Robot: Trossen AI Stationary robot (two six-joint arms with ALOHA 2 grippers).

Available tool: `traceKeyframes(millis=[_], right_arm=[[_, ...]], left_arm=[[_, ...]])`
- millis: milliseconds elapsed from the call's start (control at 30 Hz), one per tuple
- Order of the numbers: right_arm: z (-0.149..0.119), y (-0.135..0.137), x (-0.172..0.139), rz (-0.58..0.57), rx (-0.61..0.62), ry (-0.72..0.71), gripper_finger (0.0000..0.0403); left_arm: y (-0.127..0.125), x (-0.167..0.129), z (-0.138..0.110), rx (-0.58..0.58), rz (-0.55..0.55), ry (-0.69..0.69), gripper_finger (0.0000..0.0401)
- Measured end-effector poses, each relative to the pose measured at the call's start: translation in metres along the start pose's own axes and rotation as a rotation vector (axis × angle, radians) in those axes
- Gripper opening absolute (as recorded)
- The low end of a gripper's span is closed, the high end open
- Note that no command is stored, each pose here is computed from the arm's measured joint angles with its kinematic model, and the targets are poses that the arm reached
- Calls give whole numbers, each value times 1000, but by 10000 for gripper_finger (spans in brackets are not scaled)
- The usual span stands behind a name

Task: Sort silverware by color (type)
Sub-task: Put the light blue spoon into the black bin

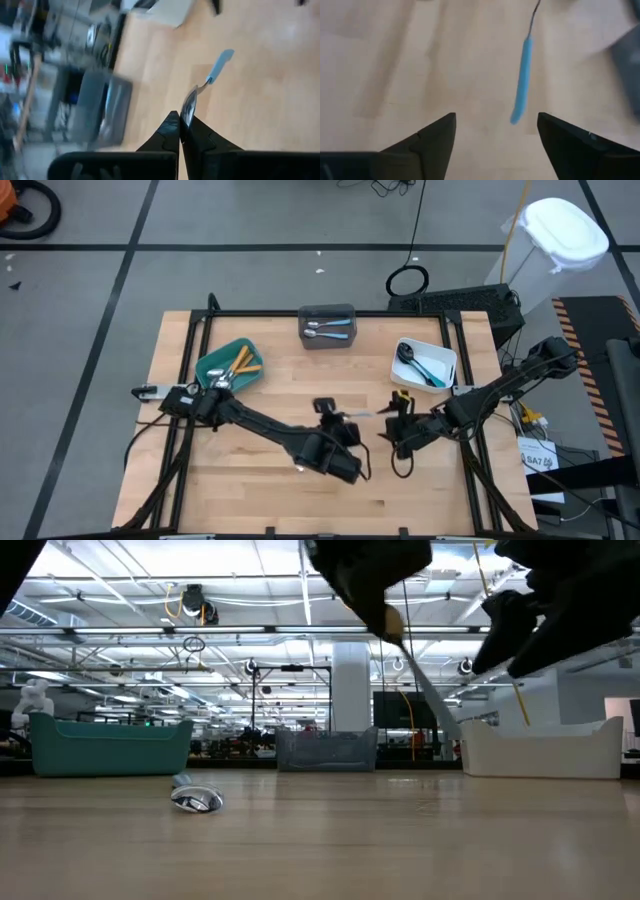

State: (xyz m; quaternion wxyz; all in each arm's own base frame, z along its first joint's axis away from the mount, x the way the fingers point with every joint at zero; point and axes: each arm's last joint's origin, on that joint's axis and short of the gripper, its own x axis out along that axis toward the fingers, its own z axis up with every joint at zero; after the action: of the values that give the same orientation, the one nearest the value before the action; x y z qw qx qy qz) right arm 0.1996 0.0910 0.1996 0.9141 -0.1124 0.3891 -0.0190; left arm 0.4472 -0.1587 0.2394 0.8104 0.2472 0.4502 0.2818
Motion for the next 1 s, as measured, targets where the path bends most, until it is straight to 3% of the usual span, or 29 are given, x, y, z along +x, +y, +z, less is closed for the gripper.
traceKeyframes(millis=[100,300,467,800,1000], right_arm=[[1,-3,0,-114,-105,-16,287],[4,-8,-1,-301,-225,-40,297],[7,-8,-2,-340,-273,-61,292],[23,-2,-6,-358,-341,-195,289],[24,-1,-7,-364,-395,-193,289]], left_arm=[[14,-5,-2,-138,13,24,3],[26,-25,-13,-210,128,22,3],[53,-36,-19,-257,181,45,3],[144,-66,-20,-263,71,59,3],[151,-57,-21,-285,40,104,3]])
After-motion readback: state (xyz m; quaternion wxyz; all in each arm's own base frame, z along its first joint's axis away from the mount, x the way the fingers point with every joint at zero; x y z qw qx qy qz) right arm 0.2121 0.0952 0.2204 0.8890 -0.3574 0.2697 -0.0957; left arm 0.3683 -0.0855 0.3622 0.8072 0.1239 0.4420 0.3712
